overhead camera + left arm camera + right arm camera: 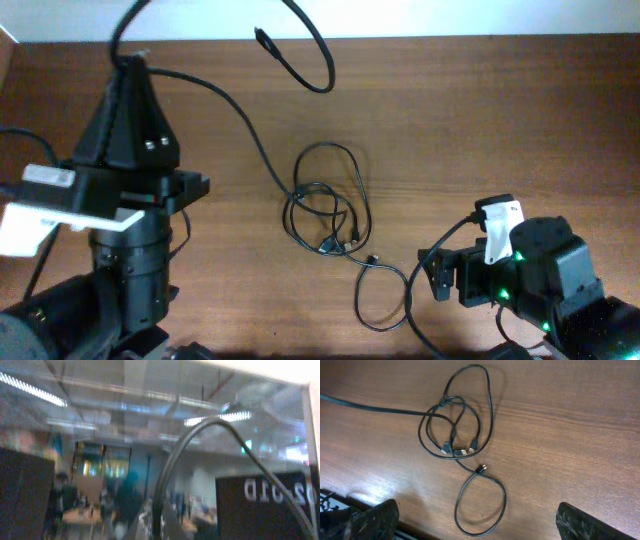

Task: Untangle cables

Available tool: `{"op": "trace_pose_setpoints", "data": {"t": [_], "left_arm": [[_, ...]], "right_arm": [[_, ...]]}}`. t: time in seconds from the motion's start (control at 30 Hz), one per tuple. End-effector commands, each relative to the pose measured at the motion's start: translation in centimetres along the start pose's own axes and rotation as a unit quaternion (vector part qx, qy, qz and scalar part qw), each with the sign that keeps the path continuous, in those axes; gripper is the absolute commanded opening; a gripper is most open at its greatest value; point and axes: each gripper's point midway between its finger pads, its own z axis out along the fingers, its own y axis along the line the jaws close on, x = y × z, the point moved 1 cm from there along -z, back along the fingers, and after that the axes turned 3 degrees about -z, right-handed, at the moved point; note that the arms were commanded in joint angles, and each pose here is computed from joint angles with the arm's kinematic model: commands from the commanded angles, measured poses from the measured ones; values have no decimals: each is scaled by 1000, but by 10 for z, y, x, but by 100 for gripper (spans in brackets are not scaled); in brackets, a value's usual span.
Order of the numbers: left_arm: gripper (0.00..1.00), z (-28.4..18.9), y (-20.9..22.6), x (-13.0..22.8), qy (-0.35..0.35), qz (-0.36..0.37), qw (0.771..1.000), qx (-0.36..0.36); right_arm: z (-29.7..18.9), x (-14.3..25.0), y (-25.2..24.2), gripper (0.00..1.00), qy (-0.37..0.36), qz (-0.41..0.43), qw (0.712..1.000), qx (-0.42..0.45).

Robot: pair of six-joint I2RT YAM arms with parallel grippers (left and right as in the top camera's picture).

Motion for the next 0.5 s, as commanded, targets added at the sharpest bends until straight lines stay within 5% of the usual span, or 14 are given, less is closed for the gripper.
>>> {"op": "trace_pose_setpoints", "data": {"t": [0.0,0.13,0.23,0.33,0.37,0.4,0.47], "left_arm": [[0,-2,8,-39,-75,-3,997,-18],[0,-7,14,-61,-120,-1,992,-31],[0,-18,59,-69,-116,61,976,-176],[0,-9,50,43,122,174,966,-146],[0,-21,45,116,243,128,952,-136],[0,-39,31,181,347,60,928,-120],[0,-71,-2,271,502,35,863,-48]], "right_arm": [[13,3,-3,99,27,7,1000,10],[30,0,1,99,52,10,999,3],[38,1,1,99,69,12,998,6],[36,3,11,100,74,14,997,-27],[34,3,12,100,69,13,997,-28],[32,2,11,99,66,12,997,-28],[32,5,11,97,72,13,997,-26]]}}
